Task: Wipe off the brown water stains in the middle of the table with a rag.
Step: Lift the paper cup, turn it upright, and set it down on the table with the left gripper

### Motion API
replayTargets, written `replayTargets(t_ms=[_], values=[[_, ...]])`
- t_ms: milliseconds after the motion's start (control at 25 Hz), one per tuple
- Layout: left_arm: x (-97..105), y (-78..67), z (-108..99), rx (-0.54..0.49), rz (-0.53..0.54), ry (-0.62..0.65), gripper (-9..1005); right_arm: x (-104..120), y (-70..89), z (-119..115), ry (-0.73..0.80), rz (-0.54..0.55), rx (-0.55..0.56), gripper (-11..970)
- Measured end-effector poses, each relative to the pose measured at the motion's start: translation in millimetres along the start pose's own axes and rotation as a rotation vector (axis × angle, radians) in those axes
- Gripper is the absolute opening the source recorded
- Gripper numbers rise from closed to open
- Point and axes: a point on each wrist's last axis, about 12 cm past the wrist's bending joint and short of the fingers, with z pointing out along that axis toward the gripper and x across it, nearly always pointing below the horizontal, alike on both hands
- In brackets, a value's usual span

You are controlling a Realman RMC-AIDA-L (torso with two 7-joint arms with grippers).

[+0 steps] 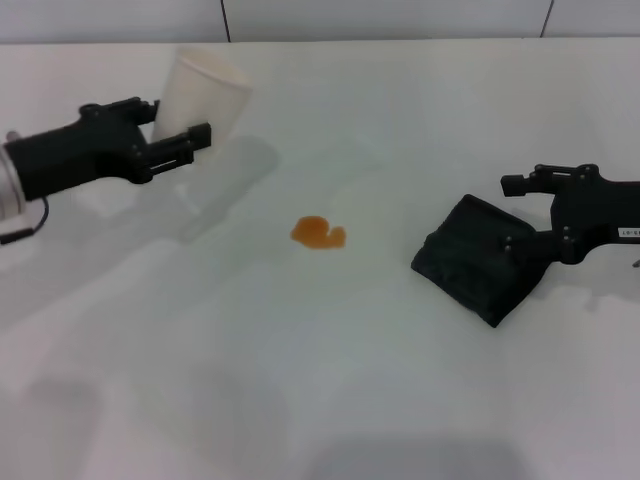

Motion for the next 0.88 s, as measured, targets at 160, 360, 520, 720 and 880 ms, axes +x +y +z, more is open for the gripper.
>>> replayTargets(t_ms=[160,360,520,720,880], values=[[22.7,-9.5,-8.5,-0.056,0.062,-0.12,613,-0.4,-0.2,-0.1,-0.001,-0.001,0.001,857],[38.4,-14.1,-15.3,-0.13,0.054,-0.183,613,-0.8,-0.4,-0.1,-0.002,-0.002,0.002,857],[47.1,-15.4,-14.3,-0.164,0.027,-0.181,613,-1.4,-1.0,-0.5,-0.001,-0.005,0.005,857],[53.1,-17.8,-12.9,-0.185,0.024,-0.184,614,-2.3,-1.7,-0.8,-0.002,-0.008,0.008,857],[59.3,-21.3,-13.5,-0.193,0.035,-0.178,614,-2.5,-1.9,-0.8,-0.003,-0.009,0.009,857]])
